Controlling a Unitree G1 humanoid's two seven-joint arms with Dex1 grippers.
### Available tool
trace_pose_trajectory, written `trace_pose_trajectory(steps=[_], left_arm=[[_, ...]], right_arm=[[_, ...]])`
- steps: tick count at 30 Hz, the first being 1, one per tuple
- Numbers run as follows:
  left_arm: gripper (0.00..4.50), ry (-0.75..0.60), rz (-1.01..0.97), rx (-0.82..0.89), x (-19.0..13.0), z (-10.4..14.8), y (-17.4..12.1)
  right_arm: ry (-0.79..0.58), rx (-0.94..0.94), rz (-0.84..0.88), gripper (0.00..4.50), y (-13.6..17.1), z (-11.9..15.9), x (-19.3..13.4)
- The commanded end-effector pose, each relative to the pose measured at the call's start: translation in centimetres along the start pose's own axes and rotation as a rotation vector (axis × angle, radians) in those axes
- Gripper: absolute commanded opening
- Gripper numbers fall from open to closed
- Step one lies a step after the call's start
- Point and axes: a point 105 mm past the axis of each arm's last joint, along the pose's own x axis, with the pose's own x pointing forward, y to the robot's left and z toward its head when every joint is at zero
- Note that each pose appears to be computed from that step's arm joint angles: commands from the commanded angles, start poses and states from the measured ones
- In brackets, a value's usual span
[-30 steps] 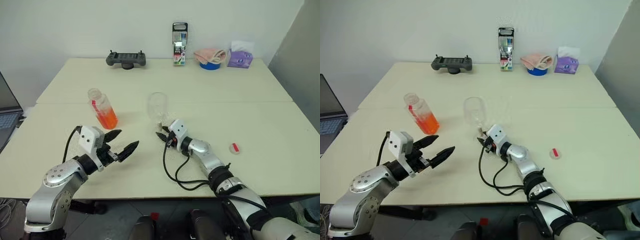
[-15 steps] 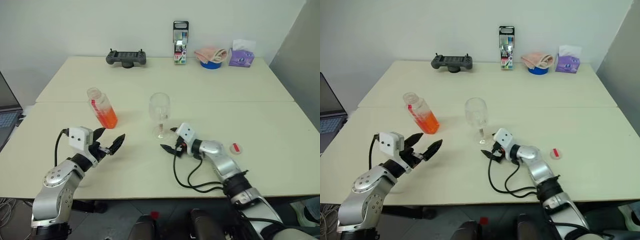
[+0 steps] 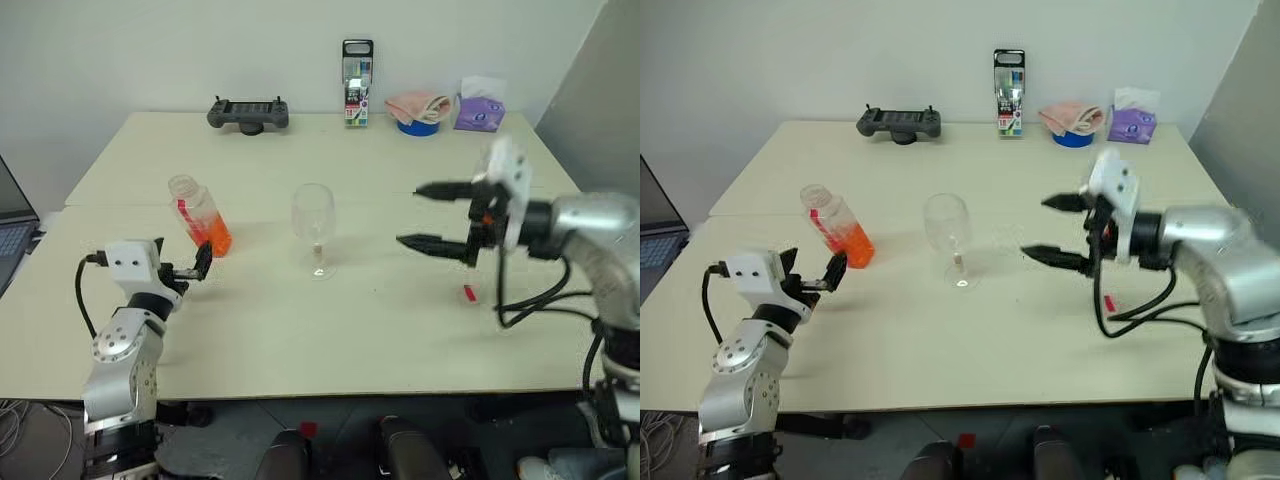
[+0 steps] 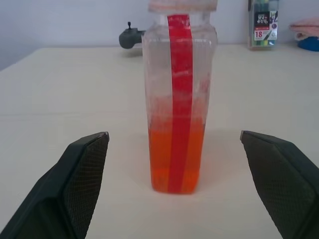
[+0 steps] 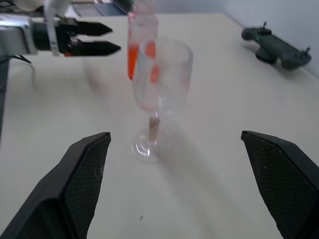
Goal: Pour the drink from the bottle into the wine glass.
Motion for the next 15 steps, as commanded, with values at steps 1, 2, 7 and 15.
trace_pose_trajectory(steps=[1,2,7,15], left_arm=[[4.50,-0.064,0.036,0.044,0.9,2.2,1.1],[4.50,-0.073,0.030,0.044,1.3,2.6,1.0],[4.50,-0.080,-0.047,0.049,4.0,3.7,0.0],[4.50,-0.094,-0.127,0.085,6.3,3.9,-1.5]], right_arm=[[-0.058,-0.037,0.049,4.47,0.4,2.7,-0.2],[-0.063,-0.047,0.054,4.47,0.4,3.1,-0.1],[-0.079,-0.087,0.088,4.47,0.8,4.1,0.7],[-0.076,-0.096,0.087,4.47,1.0,4.3,0.8]])
